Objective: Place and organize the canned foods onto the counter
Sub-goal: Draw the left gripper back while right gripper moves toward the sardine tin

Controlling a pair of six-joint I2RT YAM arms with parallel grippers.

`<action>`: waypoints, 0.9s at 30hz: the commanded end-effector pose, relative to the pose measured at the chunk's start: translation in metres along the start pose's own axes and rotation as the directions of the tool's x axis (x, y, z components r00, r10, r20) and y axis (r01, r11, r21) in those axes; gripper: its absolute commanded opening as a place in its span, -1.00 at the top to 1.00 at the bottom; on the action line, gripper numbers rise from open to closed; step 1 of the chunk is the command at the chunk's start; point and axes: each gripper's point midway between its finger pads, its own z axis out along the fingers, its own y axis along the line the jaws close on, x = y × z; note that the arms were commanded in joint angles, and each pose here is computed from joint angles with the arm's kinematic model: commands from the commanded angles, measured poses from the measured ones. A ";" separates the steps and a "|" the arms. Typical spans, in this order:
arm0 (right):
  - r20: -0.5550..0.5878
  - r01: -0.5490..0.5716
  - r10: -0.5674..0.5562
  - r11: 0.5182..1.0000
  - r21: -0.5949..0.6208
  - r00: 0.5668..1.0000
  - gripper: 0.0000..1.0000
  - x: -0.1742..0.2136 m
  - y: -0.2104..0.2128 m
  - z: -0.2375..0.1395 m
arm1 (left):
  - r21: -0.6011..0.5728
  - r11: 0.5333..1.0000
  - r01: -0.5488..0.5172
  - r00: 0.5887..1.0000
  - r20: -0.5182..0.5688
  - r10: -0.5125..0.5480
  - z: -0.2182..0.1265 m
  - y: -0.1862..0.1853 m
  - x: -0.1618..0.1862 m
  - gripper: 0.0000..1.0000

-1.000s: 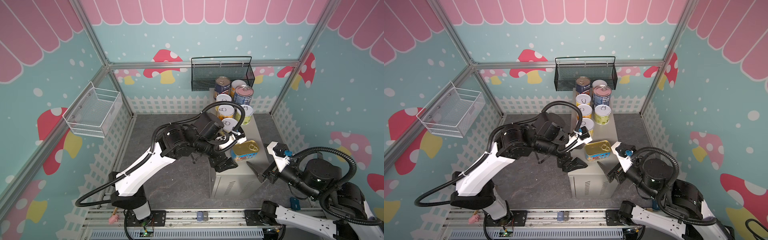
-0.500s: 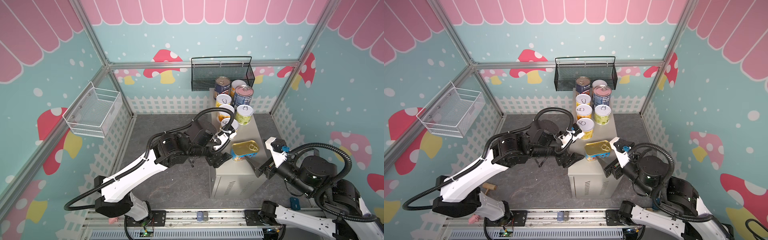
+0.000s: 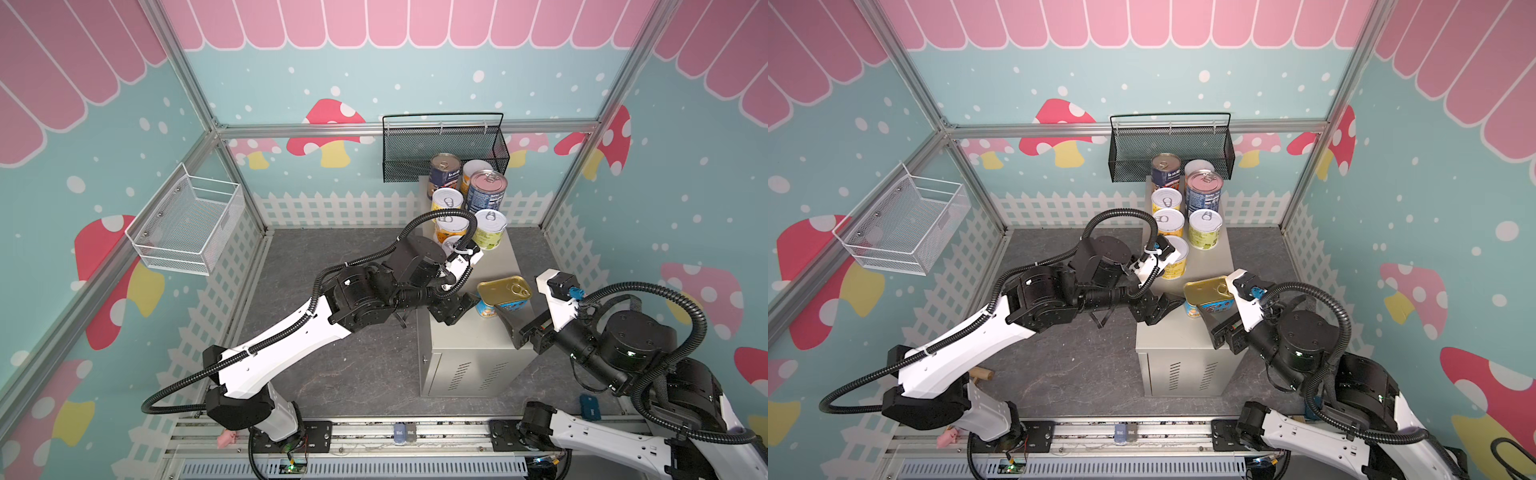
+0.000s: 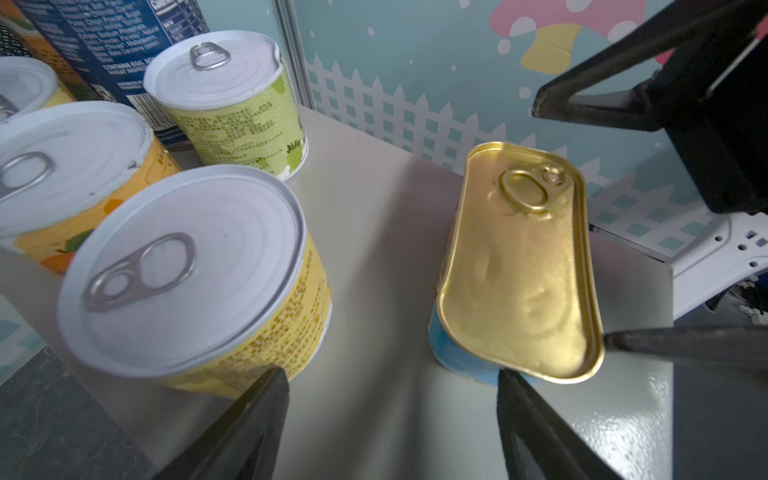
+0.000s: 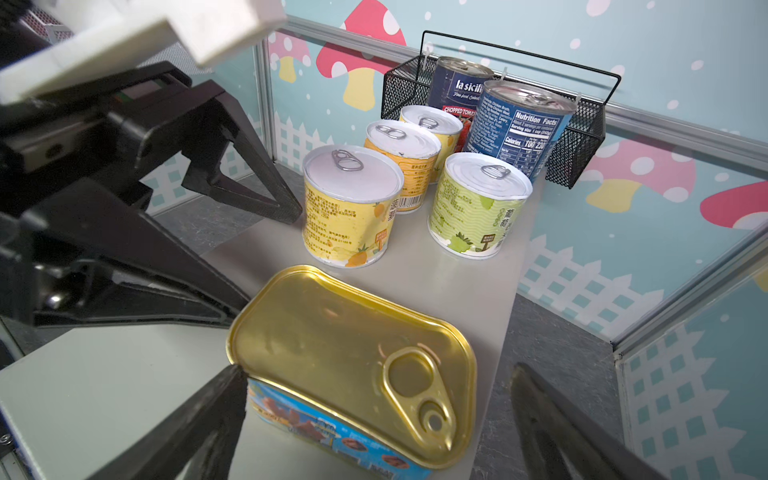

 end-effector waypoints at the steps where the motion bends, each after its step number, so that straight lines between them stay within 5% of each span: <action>1: -0.039 -0.001 0.003 0.999 0.044 0.999 -0.99 0.008 -0.003 0.008 | -0.058 0.998 0.016 0.998 0.056 -0.012 -0.012 0.012 -0.010 -0.59; 15: -0.065 0.020 -0.011 0.989 0.148 0.998 -0.99 0.013 -0.008 0.027 | -0.192 0.980 0.055 0.994 0.104 -0.035 -0.077 0.054 0.020 -0.61; 27: -0.061 0.014 0.000 0.971 0.241 0.998 -0.99 0.016 -0.019 0.032 | -0.248 0.965 0.090 0.993 0.101 -0.066 -0.099 0.077 0.040 -0.62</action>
